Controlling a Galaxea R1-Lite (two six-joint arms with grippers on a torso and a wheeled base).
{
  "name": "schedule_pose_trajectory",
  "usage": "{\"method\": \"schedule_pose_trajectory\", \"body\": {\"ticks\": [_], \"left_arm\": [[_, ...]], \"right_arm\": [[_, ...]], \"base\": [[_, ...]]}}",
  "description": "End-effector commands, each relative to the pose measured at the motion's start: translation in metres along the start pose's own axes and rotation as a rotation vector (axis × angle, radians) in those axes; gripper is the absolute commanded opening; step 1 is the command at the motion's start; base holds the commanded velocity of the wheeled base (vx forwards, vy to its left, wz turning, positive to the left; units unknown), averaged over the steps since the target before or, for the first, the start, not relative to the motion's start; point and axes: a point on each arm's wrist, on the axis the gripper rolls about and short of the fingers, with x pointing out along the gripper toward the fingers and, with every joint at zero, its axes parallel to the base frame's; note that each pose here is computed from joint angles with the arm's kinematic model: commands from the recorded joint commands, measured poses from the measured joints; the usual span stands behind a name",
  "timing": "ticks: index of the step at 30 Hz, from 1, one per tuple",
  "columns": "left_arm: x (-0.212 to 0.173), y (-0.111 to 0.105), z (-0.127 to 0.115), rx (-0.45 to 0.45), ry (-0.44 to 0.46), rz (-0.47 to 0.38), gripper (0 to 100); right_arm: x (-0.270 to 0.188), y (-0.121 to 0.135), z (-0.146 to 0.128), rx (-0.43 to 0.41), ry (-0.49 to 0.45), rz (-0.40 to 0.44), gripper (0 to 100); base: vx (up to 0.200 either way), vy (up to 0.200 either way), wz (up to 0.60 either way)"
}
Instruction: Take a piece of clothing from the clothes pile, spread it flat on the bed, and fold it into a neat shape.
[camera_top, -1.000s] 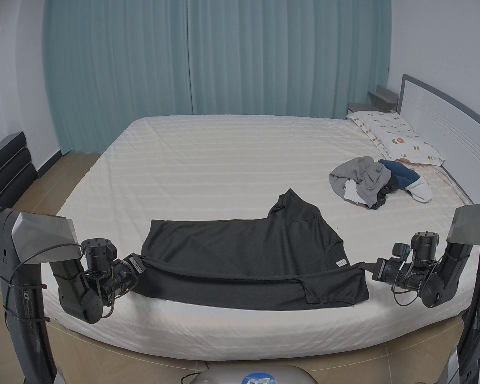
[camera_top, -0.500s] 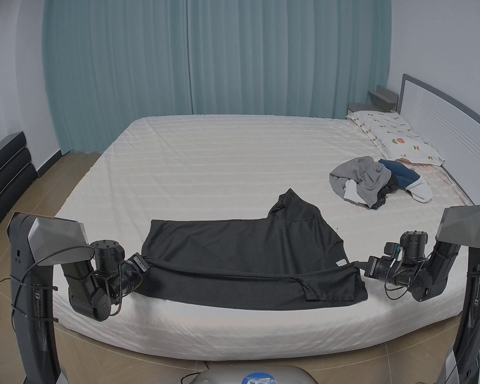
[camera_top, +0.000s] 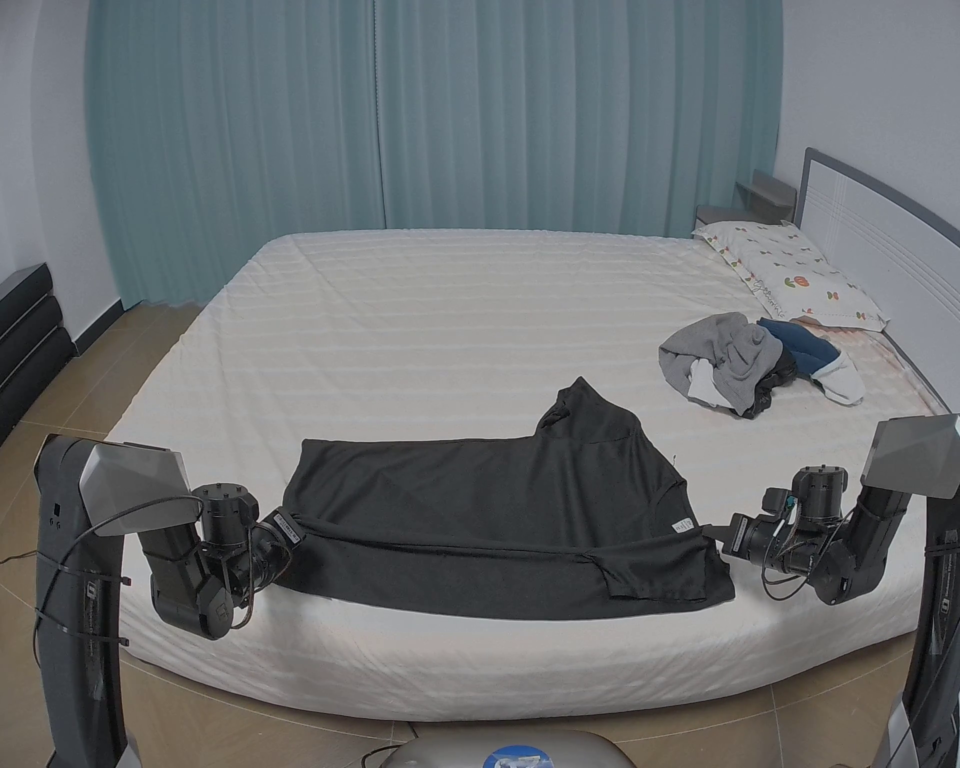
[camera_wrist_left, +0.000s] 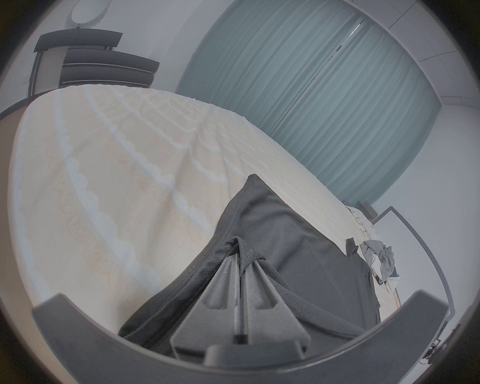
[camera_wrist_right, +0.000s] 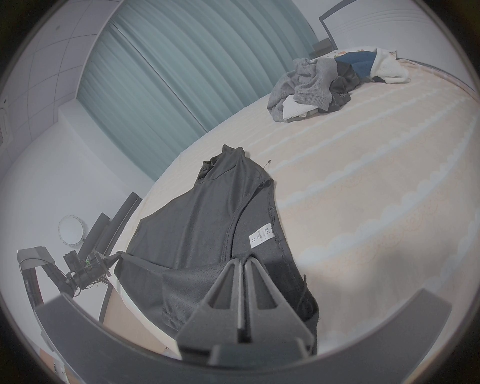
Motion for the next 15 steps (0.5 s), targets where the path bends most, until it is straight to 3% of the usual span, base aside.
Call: {"method": "schedule_pose_trajectory", "body": {"ticks": [1, 5, 6, 11, 15], "left_arm": [[0.008, 0.002, -0.006, 0.004, 0.008, 0.001, 0], [0.010, 0.004, -0.008, 0.002, 0.011, 0.003, 0], [0.010, 0.004, -0.008, 0.002, 0.011, 0.003, 100], [0.010, 0.005, -0.007, 0.000, 0.005, 0.005, 100], [0.007, 0.003, -0.001, -0.052, -0.010, 0.001, 100]], "right_arm": [[0.004, -0.004, -0.007, 0.008, 0.019, -0.007, 0], [0.005, -0.005, -0.007, 0.009, 0.020, -0.005, 0], [0.005, -0.005, -0.006, 0.009, 0.017, -0.004, 100], [0.002, -0.002, -0.003, 0.031, 0.007, -0.002, 100], [-0.020, 0.008, 0.013, 0.091, -0.051, 0.007, 100]], "base": [[0.000, 0.000, 0.00], [0.000, 0.000, 0.00], [0.000, 0.000, 0.00], [0.000, 0.000, 0.00], [0.000, 0.000, 0.00]]}}
